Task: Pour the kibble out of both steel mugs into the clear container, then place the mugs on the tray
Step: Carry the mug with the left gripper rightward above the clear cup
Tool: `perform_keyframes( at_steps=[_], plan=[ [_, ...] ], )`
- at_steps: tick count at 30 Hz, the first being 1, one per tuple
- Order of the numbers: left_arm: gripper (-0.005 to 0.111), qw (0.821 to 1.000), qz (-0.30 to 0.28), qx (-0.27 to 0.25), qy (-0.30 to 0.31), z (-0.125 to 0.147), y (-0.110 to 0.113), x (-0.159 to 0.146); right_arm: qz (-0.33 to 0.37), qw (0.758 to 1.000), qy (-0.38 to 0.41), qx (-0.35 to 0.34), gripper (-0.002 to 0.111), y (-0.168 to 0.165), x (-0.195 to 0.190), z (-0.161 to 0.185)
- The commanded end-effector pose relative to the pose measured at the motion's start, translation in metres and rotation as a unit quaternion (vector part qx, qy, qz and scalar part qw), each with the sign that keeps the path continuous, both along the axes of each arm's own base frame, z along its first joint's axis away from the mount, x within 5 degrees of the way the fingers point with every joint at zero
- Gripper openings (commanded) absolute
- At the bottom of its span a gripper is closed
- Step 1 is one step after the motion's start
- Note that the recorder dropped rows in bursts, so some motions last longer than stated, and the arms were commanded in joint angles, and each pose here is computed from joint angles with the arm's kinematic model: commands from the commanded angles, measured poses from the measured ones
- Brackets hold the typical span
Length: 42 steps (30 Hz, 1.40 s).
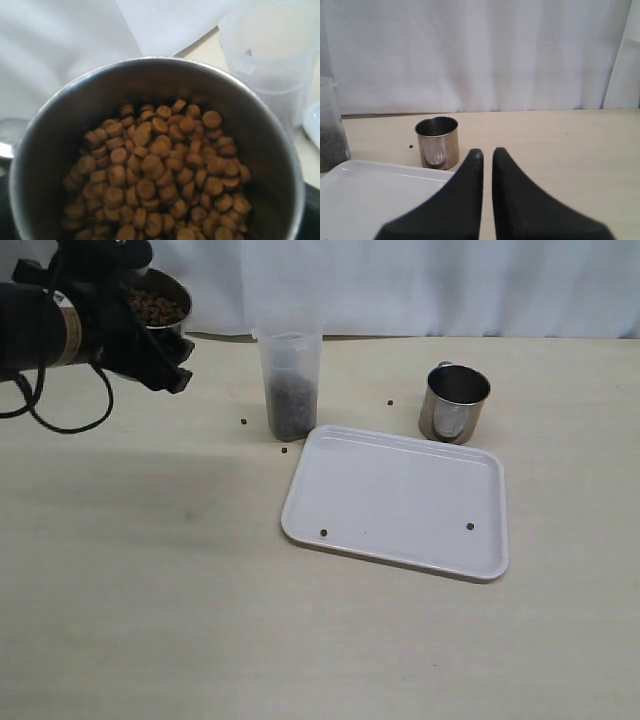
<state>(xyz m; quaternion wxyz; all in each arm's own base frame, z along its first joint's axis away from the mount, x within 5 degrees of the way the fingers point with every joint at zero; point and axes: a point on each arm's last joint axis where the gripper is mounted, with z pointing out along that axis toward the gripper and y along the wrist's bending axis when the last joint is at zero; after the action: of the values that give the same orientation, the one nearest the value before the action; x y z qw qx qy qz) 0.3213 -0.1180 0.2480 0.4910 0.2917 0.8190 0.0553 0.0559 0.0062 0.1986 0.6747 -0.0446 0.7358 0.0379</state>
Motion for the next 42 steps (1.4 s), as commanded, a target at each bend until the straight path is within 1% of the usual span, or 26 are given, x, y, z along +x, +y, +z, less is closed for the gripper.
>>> perform_keyframes(
  at_steps=[1, 7, 8, 11, 15, 18, 22, 26, 28, 35, 41, 42],
  plan=[
    [0.000, 1.000, 0.004, 0.002, -0.021, 0.009, -0.010, 0.021, 0.002, 1.000, 0.002, 0.001, 0.005, 0.000, 0.000, -0.002],
    [0.000, 0.999, -0.008, -0.003, -0.032, 0.012, -0.019, 0.039, 0.002, 1.000, 0.002, 0.001, 0.005, 0.000, 0.000, -0.002],
    [0.000, 0.999, -0.012, -0.003, -0.034, 0.013, -0.024, 0.041, 0.002, 1.000, 0.002, 0.001, 0.005, 0.000, 0.000, -0.002],
    [0.000, 0.999, -0.015, 0.021, -0.049, 0.013, -0.036, 0.045, 0.002, 1.000, 0.002, 0.001, 0.005, 0.000, 0.000, -0.002],
    [0.000, 0.995, -0.015, 0.058, -0.076, 0.013, -0.059, 0.052, 0.002, 1.000, 0.002, 0.001, 0.005, 0.000, 0.000, -0.002],
    [0.000, 0.992, -0.008, 0.076, -0.096, 0.015, -0.067, 0.060, 0.002, 1.000, 0.002, 0.001, 0.005, 0.000, 0.000, -0.002],
    [0.000, 0.991, -0.012, 0.088, -0.102, 0.010, -0.072, 0.071, 0.002, 1.000, 0.002, 0.001, 0.005, 0.000, 0.000, -0.002],
    [0.000, 0.990, 0.002, 0.101, -0.102, 0.002, -0.073, 0.078, 0.002, 1.000, 0.002, 0.001, 0.005, 0.000, 0.000, -0.002],
    [0.000, 0.989, 0.001, 0.107, -0.102, 0.000, -0.074, 0.080, 0.002, 1.000, 0.002, 0.001, 0.005, 0.000, 0.000, -0.002],
    [0.000, 0.981, -0.022, 0.160, -0.109, -0.005, -0.076, 0.086, 0.002, 1.000, 0.002, 0.001, 0.005, 0.000, 0.000, -0.002],
    [0.000, 0.980, -0.022, 0.165, -0.108, -0.009, -0.078, 0.089, 0.002, 1.000, 0.002, 0.001, 0.005, 0.000, 0.000, -0.002],
    [0.000, 0.979, -0.023, 0.173, -0.110, -0.009, -0.078, 0.090, 0.002, 1.000, 0.002, 0.001, 0.005, 0.000, 0.000, -0.002]
  ],
)
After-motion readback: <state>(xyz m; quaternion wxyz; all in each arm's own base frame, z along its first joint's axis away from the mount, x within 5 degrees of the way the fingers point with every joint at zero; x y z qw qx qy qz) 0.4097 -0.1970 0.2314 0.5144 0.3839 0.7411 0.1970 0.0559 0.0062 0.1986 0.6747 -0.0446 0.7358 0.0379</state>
